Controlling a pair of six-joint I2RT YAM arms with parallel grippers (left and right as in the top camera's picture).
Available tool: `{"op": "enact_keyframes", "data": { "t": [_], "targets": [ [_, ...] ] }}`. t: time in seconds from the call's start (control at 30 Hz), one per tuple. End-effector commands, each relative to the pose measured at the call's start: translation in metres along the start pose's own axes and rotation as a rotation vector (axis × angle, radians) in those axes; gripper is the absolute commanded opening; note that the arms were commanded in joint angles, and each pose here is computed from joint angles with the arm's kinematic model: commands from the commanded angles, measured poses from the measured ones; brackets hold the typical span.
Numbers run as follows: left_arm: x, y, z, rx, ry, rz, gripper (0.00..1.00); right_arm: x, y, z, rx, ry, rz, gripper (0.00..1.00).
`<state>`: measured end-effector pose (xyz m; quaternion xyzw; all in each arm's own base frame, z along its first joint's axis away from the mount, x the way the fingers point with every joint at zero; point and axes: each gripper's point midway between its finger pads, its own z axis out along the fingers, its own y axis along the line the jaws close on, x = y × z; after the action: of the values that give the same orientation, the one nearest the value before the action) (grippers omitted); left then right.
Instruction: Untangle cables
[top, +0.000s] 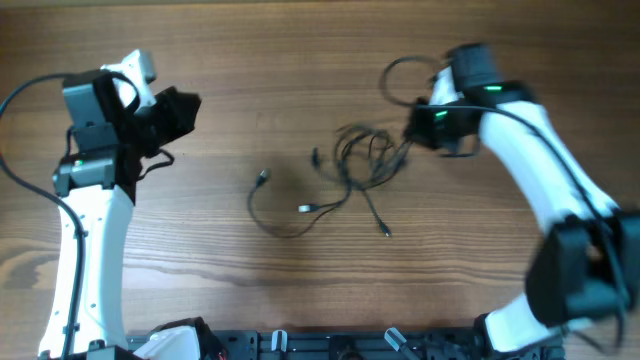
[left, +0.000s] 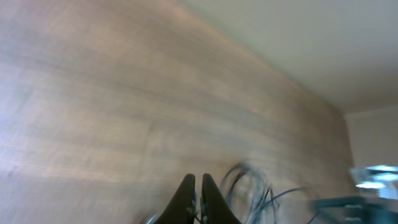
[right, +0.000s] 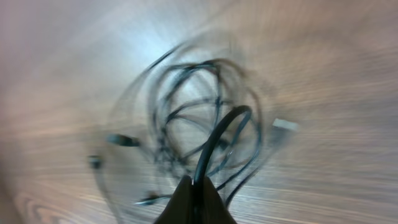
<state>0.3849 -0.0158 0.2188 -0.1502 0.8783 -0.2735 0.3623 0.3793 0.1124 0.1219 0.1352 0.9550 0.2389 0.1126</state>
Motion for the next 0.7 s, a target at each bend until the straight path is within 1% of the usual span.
{"op": "enact_keyframes", "data": {
  "t": [0.0, 0.03, 0.07, 0.1, 0.13, 0.17, 0.2, 0.23, 0.27, 0.3, 0.33, 0.4, 0.43, 0.47, 0.5, 0.57, 0.6, 0.67],
  "targets": [
    [0.012, 0.008, 0.004, 0.023, 0.068, -0.062, 0.04, -0.004, 0.041, -0.064, -0.249, -0.096, -0.213, 0.05],
    [0.018, -0.006, 0.007, 0.096, 0.102, -0.056, 0.04, 0.001, 0.053, -0.071, -0.308, -0.094, -0.259, 0.04],
    [0.024, -0.020, 0.010, 0.160, 0.133, -0.044, 0.04, 0.006, 0.061, -0.071, -0.327, -0.084, -0.288, 0.04],
    [0.031, -0.034, 0.013, 0.207, 0.162, -0.024, 0.06, 0.013, 0.069, -0.066, -0.331, -0.069, -0.333, 0.05],
    [0.036, -0.040, 0.017, 0.218, 0.179, -0.012, 0.12, 0.019, 0.075, -0.063, -0.337, -0.057, -0.367, 0.05],
    [0.041, -0.046, 0.020, 0.228, 0.197, -0.002, 0.20, 0.024, 0.081, -0.061, -0.345, -0.048, -0.394, 0.05],
    [0.051, -0.056, 0.024, 0.244, 0.228, 0.015, 0.42, 0.035, 0.100, -0.058, -0.383, -0.042, -0.479, 0.04],
    [0.062, -0.067, 0.026, 0.263, 0.256, 0.038, 0.52, 0.044, 0.117, -0.056, -0.423, -0.040, -0.551, 0.04],
    [0.072, -0.080, 0.029, 0.286, 0.283, 0.065, 0.52, 0.052, 0.135, -0.054, -0.454, -0.048, -0.624, 0.04],
    [0.084, -0.094, 0.031, 0.315, 0.309, 0.112, 0.50, 0.057, 0.147, -0.055, -0.476, -0.057, -0.660, 0.04],
    [0.092, -0.103, 0.032, 0.336, 0.324, 0.164, 0.50, 0.057, 0.154, -0.057, -0.489, -0.067, -0.656, 0.04],
    [0.113, -0.121, 0.036, 0.374, 0.353, 0.300, 0.56, 0.052, 0.166, -0.065, -0.536, -0.072, -0.587, 0.04],
    [0.120, -0.125, 0.038, 0.371, 0.361, 0.329, 0.57, 0.054, 0.172, -0.071, -0.586, -0.064, -0.590, 0.04],
    [0.127, -0.125, 0.045, 0.326, 0.363, 0.366, 0.57, 0.060, 0.184, -0.084, -0.687, -0.046, -0.622, 0.05],
    [0.132, -0.121, 0.051, 0.289, 0.370, 0.375, 0.57, 0.062, 0.189, -0.094, -0.746, -0.042, -0.644, 0.04],
    [0.139, -0.120, 0.057, 0.293, 0.398, 0.366, 0.57, 0.063, 0.196, -0.110, -0.828, -0.054, -0.695, 0.04],
    [0.142, -0.120, 0.060, 0.305, 0.417, 0.358, 0.59, 0.065, 0.201, -0.118, -0.873, -0.062, -0.725, 0.04],
    [0.153, -0.125, 0.070, 0.380, 0.470, 0.336, 0.64, 0.073, 0.213, -0.136, -0.986, -0.061, -0.805, 0.04]
  ]
}}
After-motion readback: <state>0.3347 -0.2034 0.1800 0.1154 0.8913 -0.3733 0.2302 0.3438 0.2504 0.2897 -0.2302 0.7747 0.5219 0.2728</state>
